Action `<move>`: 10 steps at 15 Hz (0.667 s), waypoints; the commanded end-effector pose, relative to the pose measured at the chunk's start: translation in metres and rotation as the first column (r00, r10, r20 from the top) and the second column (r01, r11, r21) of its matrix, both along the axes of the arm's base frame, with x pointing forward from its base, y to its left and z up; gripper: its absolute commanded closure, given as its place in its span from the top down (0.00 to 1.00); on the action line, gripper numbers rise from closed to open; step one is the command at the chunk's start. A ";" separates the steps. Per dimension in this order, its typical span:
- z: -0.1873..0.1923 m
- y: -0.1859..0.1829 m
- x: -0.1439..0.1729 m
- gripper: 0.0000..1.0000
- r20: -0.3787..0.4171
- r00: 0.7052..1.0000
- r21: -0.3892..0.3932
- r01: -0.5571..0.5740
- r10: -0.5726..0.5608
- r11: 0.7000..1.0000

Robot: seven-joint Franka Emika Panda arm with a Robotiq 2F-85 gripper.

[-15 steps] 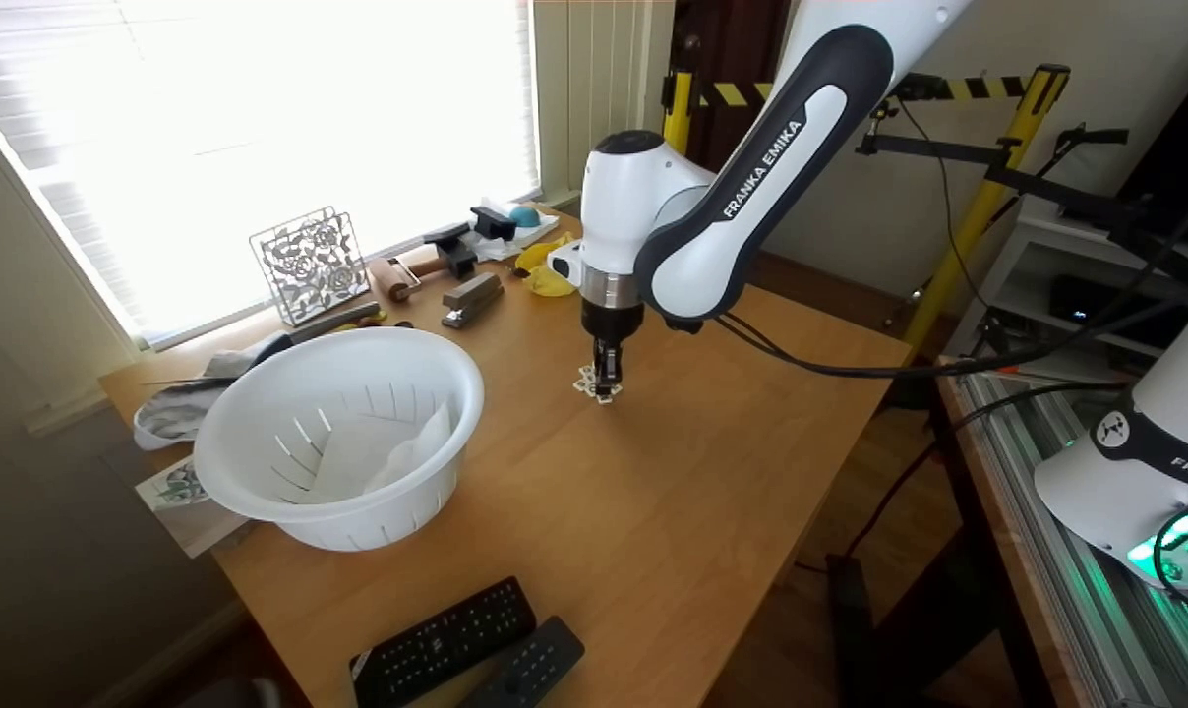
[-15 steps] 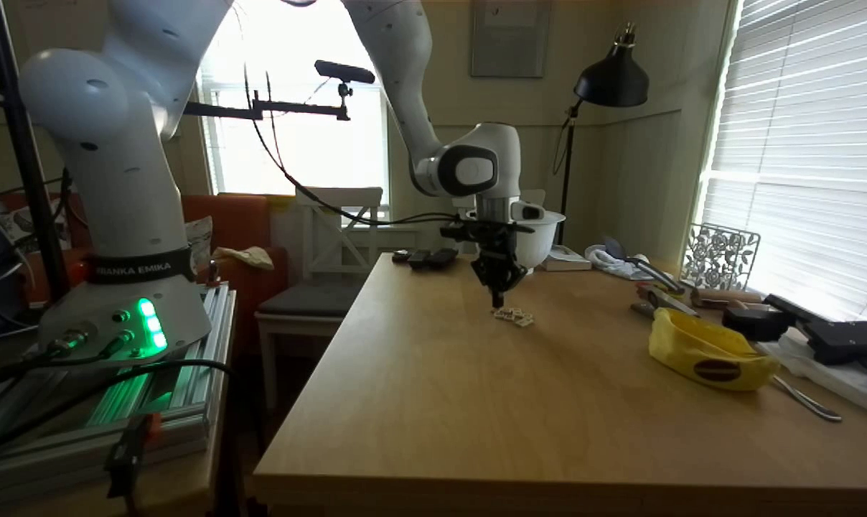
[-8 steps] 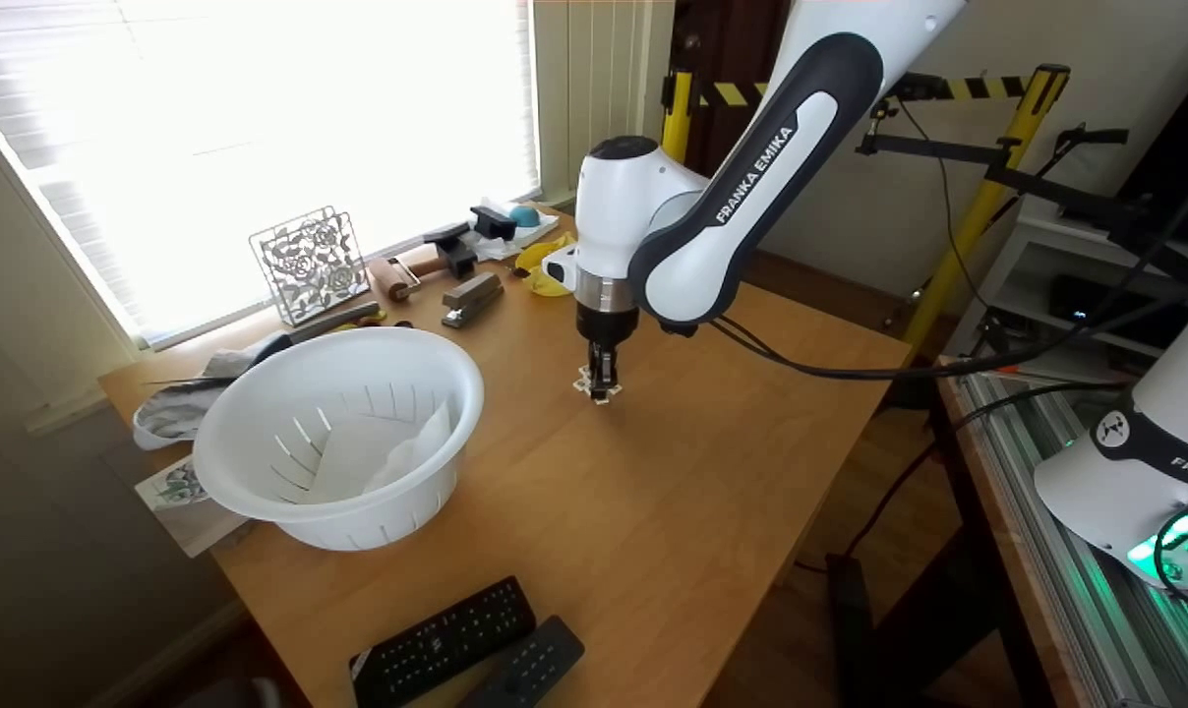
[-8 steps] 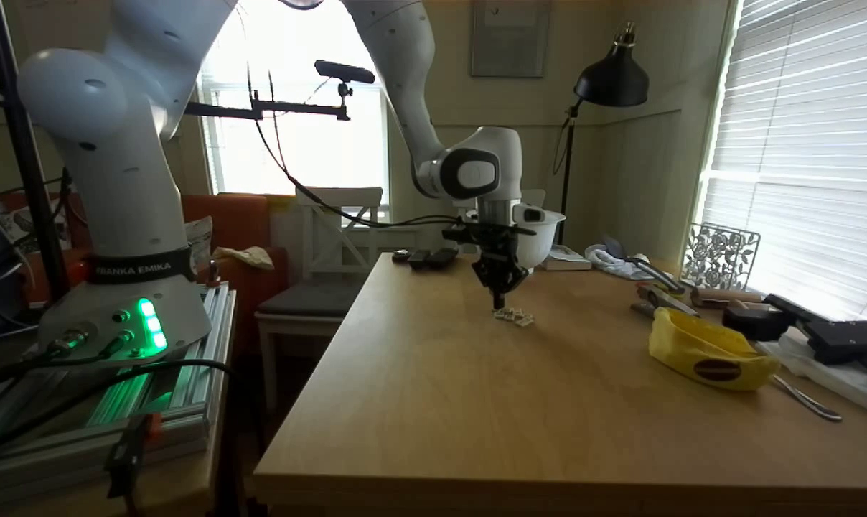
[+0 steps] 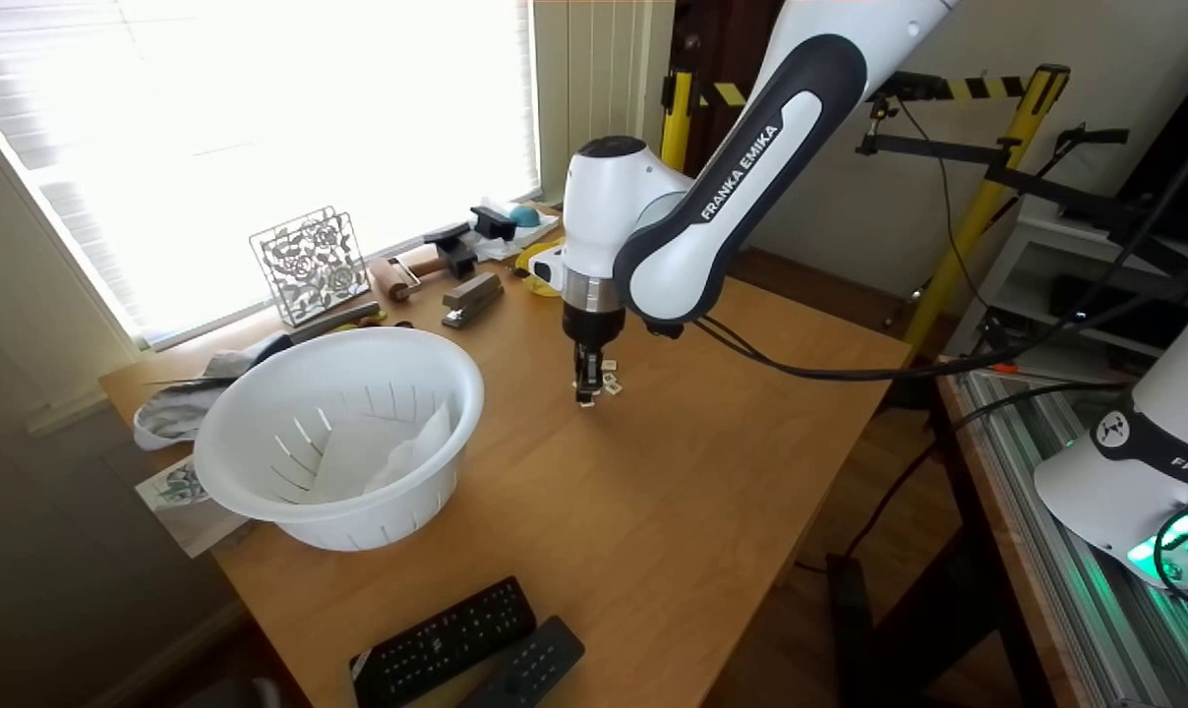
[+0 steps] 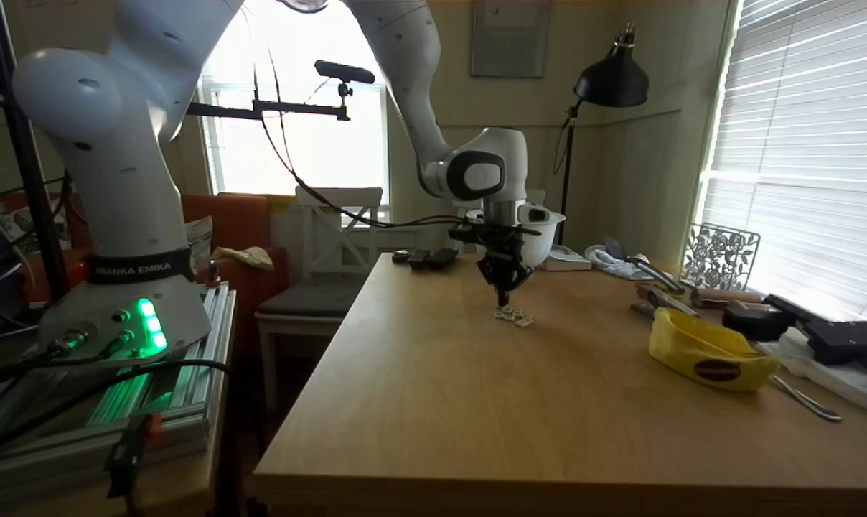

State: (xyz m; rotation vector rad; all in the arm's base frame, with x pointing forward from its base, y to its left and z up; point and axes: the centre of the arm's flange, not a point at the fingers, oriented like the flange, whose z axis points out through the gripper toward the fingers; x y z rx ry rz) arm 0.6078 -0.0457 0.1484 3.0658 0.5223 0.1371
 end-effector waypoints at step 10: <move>0.003 0.008 0.007 0.00 -0.035 0.996 0.065 0.087 -0.085 0.994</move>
